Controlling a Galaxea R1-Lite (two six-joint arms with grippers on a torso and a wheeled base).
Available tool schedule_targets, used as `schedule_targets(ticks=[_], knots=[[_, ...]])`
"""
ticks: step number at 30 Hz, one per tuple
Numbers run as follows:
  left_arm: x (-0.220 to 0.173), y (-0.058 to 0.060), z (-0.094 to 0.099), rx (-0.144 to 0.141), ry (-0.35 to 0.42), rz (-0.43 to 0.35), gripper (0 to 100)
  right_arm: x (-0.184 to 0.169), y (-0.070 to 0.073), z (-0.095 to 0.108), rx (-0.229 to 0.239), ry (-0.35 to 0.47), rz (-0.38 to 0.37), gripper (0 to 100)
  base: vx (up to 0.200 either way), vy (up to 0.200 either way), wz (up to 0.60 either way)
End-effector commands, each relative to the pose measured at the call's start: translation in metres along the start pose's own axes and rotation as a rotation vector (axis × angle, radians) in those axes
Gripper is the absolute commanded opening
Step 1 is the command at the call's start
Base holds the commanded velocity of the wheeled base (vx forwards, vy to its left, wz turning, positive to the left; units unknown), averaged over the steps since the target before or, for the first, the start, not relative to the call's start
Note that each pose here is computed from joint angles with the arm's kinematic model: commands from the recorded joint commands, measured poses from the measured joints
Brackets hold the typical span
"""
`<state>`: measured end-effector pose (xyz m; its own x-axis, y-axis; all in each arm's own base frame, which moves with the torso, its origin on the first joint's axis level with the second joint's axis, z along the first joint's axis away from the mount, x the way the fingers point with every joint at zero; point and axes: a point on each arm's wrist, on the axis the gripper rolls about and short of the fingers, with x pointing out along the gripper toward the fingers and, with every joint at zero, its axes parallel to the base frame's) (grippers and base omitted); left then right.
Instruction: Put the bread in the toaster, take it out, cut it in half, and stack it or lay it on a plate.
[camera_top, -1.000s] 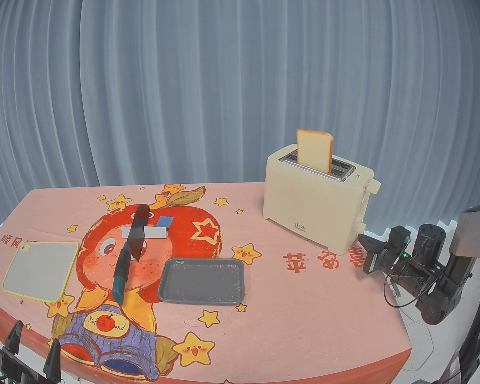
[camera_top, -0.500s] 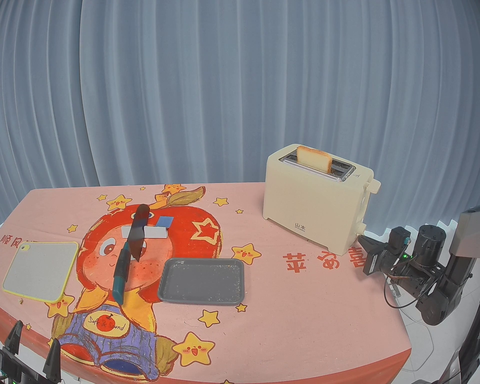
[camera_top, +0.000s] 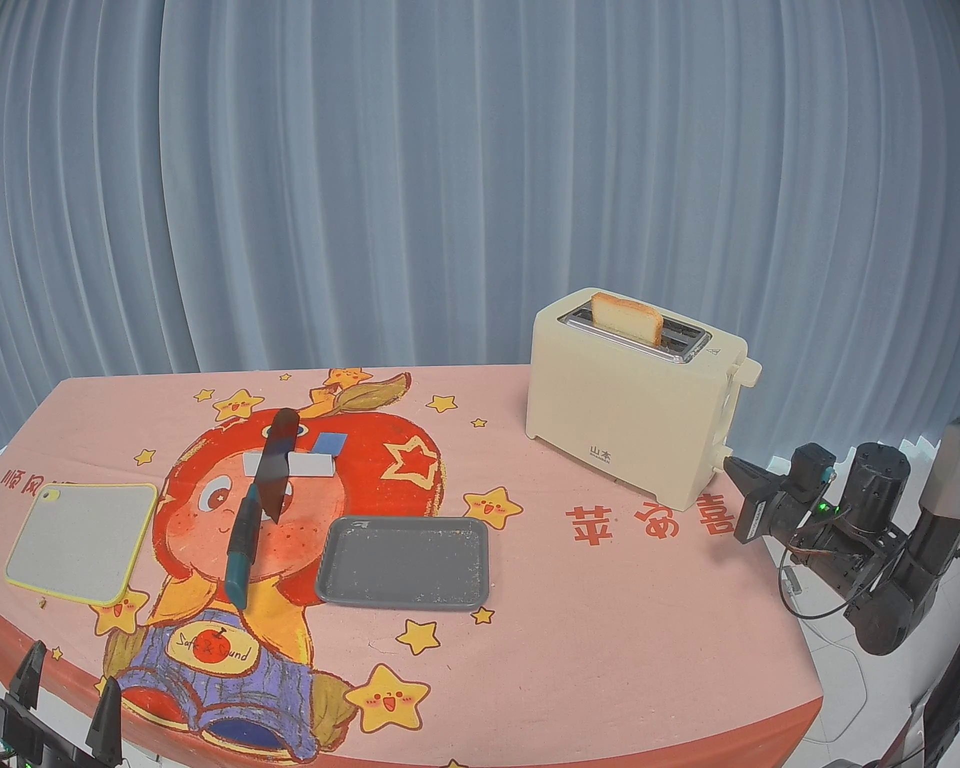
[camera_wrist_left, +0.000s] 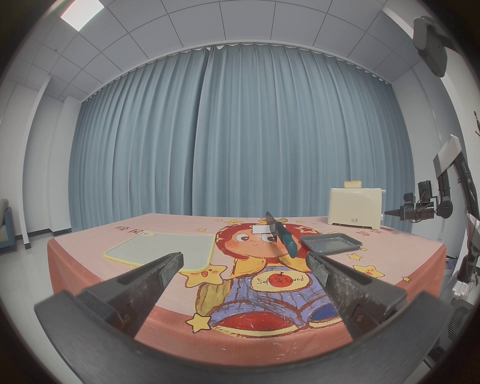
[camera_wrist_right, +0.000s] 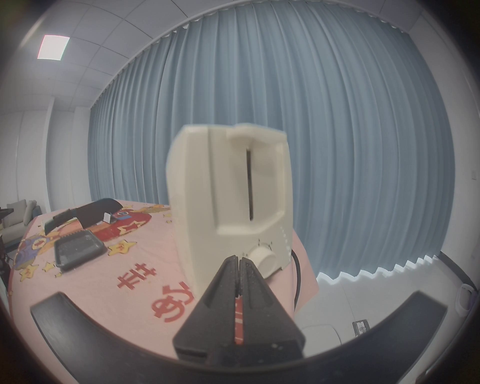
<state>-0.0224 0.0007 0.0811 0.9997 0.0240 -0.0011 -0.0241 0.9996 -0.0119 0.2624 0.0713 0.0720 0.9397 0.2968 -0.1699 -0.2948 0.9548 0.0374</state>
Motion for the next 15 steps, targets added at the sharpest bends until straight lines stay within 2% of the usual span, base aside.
schedule_targets(ticks=[1, 8, 9, 15], knots=[[0.001, 0.000, -0.005, 0.000, 0.019, 0.001, 100, -0.018, 0.005, 0.024, -0.010, -0.100, 0.013, 0, 0.000, 0.000, 0.00], [0.001, 0.000, -0.005, 0.000, 0.019, 0.001, 100, -0.026, 0.005, 0.036, -0.016, -0.147, 0.014, 0, 0.000, 0.000, 0.00], [0.001, 0.000, -0.005, 0.000, 0.019, 0.001, 100, -0.027, 0.005, 0.036, -0.018, -0.149, 0.014, 100, 0.000, 0.000, 0.00], [0.001, 0.000, -0.005, 0.000, 0.019, 0.001, 100, -0.038, 0.009, 0.043, -0.020, -0.179, 0.030, 100, 0.000, 0.000, 0.00]])
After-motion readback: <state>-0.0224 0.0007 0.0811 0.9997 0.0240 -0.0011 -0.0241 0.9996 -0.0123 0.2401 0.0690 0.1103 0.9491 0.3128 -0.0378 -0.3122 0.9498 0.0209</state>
